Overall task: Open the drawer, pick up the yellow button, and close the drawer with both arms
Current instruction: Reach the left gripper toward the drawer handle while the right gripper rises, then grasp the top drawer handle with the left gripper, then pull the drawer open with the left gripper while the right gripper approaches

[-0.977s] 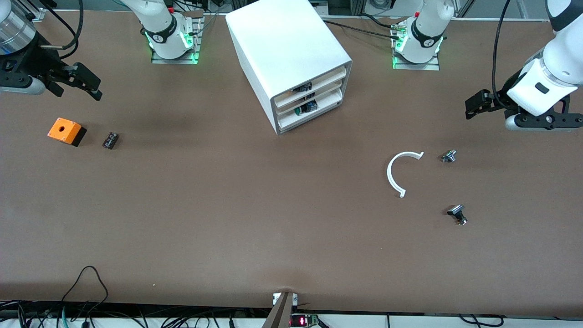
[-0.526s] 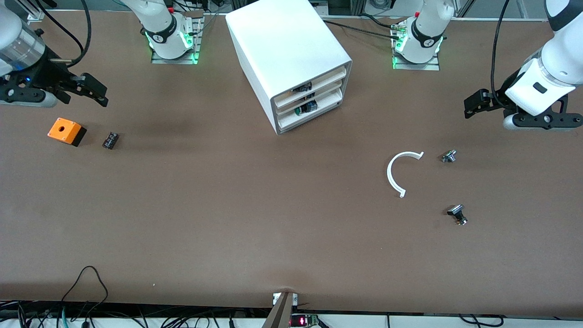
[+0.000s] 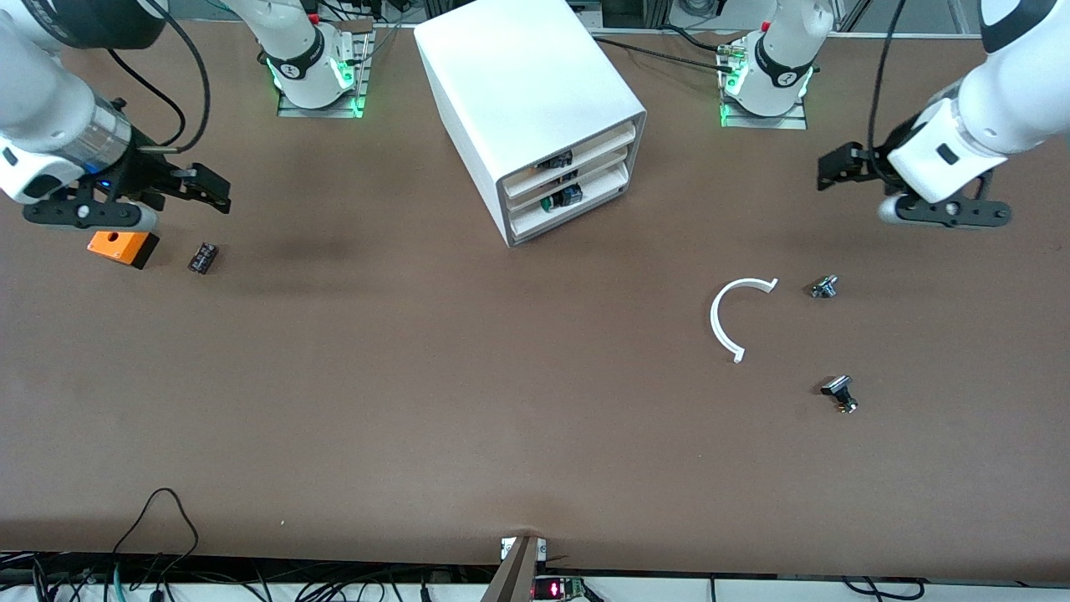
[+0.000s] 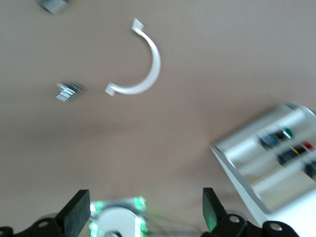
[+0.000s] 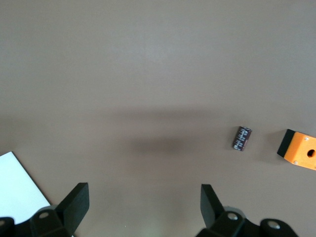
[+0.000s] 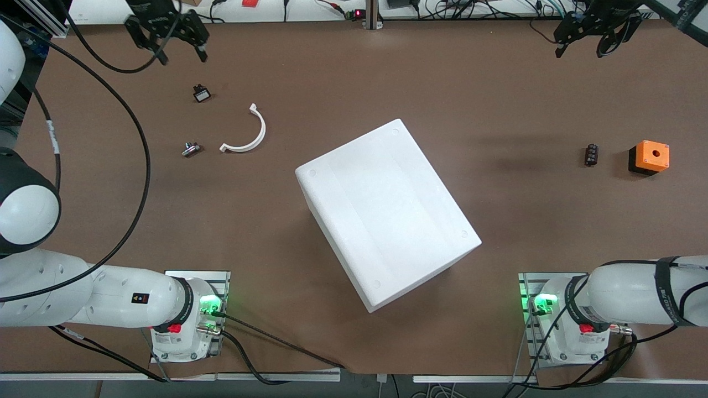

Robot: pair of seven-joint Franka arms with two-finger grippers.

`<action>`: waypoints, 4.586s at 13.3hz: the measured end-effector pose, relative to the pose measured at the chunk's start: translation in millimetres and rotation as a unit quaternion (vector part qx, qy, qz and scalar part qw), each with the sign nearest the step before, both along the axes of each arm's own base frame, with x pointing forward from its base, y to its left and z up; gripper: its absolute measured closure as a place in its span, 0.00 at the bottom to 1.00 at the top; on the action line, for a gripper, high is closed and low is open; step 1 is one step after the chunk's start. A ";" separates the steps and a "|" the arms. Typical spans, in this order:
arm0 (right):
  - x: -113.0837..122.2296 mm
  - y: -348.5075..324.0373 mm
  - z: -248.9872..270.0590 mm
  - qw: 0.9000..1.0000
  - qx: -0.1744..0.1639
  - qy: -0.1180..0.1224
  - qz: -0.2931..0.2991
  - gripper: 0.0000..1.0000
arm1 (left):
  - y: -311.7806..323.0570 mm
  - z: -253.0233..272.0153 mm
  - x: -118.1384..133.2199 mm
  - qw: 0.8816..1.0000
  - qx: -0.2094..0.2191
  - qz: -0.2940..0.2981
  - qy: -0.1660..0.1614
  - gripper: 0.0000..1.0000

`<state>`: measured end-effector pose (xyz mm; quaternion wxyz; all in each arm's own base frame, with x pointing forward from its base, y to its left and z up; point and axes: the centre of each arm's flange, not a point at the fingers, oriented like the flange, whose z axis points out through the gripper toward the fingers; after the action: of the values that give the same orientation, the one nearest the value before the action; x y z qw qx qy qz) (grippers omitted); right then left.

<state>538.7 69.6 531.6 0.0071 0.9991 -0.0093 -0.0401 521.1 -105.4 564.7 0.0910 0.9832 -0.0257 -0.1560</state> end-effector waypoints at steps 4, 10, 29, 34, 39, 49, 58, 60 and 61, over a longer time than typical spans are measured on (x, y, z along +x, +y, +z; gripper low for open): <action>19.3 4.7 -36.0 1.000 0.004 0.009 0.004 0.00 | -55.2 -26.1 -4.0 0.994 -0.088 -0.025 0.067 0.00; 33.3 36.7 -67.3 1.000 0.004 0.009 -0.014 0.00 | -118.2 -92.8 9.3 0.951 -0.256 -0.151 0.089 0.00; 45.4 172.0 -43.8 0.992 0.008 -0.018 -0.127 0.00 | -182.5 -215.8 -38.8 0.905 -0.353 -0.232 0.058 0.00; 37.7 195.0 -43.6 0.990 0.010 -0.023 -0.142 0.00 | -181.7 -246.3 -53.7 0.899 -0.369 -0.232 0.038 0.04; 33.9 204.8 -45.9 0.987 0.008 -0.021 -0.156 0.00 | -200.9 -248.4 -67.8 0.892 -0.385 -0.234 0.043 0.57; 37.3 262.9 -38.2 0.970 0.024 -0.035 -0.239 0.00 | -214.9 -259.4 -87.6 0.887 -0.403 -0.217 0.058 0.61; 67.5 295.4 -24.9 0.943 0.064 -0.058 -0.322 0.00 | -182.4 -252.6 -49.8 0.886 -0.396 -0.239 0.024 0.85; 69.2 306.6 -26.3 0.937 0.078 -0.066 -0.335 0.00 | -160.7 -253.5 -18.7 0.888 -0.394 -0.238 0.018 0.85; 68.9 312.4 -28.3 0.933 0.084 -0.068 -0.344 0.00 | -152.1 -255.2 -4.4 0.888 -0.395 -0.236 0.016 0.85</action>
<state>607.6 382.0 503.3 -0.0915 0.9322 -0.3491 0.0277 516.7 -257.5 309.6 0.4329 0.8285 -0.3146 -0.1653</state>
